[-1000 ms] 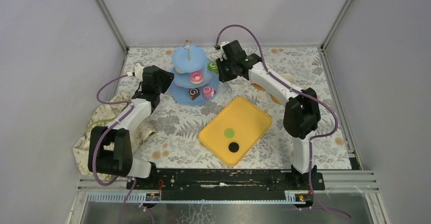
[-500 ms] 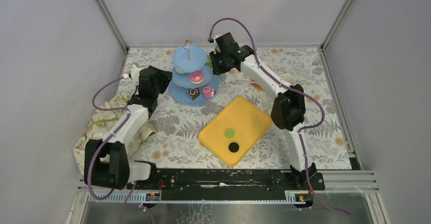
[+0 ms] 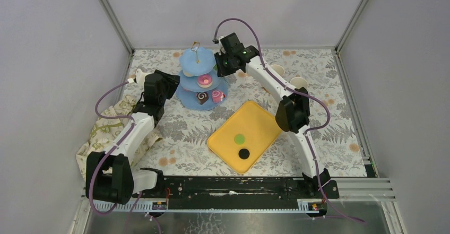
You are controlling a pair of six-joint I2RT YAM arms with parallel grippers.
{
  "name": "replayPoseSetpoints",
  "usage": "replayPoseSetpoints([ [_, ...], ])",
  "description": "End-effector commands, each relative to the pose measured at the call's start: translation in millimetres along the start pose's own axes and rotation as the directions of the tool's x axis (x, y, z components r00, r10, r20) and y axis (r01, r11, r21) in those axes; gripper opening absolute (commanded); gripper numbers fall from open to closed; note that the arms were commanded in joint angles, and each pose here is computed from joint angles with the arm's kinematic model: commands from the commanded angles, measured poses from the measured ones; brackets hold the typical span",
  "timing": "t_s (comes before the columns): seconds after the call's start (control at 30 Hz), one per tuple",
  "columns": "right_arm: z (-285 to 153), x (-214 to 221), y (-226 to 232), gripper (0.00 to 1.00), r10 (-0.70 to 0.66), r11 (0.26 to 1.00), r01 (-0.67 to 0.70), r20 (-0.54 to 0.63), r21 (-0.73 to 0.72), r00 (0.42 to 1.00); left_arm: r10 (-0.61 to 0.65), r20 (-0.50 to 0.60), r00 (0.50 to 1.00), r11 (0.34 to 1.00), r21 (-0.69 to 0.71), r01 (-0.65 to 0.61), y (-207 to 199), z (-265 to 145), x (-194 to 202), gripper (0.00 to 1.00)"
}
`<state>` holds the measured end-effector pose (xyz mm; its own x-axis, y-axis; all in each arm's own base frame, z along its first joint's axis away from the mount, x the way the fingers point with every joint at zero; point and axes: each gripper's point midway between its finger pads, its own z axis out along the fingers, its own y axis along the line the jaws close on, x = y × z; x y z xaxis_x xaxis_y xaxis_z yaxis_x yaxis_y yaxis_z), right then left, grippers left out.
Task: Serve the afternoon tea
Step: Place the desert on the desert table.
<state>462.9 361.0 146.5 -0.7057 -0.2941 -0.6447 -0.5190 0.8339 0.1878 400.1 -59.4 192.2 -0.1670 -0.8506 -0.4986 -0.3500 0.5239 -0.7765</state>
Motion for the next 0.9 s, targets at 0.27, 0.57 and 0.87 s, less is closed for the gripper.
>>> replayPoseSetpoints([
  [0.27,-7.3,-22.3,26.6,0.25,-0.005,0.998,0.009,0.068,-0.058,0.998,0.006,0.022,1.0,1.0,0.015,-0.007,-1.1,-3.5,-2.8,0.58],
  [0.57,-3.3,-21.6,25.6,0.43,-0.003,0.999,0.007,0.069,-0.054,0.998,0.006,0.024,1.0,1.0,0.018,-0.006,-2.4,-3.3,-3.5,0.57],
  [0.87,0.9,-16.4,24.0,0.46,-0.003,0.999,0.006,0.053,-0.05,0.999,0.007,0.025,1.0,1.0,0.018,-0.007,-1.4,-3.4,-3.4,0.58],
])
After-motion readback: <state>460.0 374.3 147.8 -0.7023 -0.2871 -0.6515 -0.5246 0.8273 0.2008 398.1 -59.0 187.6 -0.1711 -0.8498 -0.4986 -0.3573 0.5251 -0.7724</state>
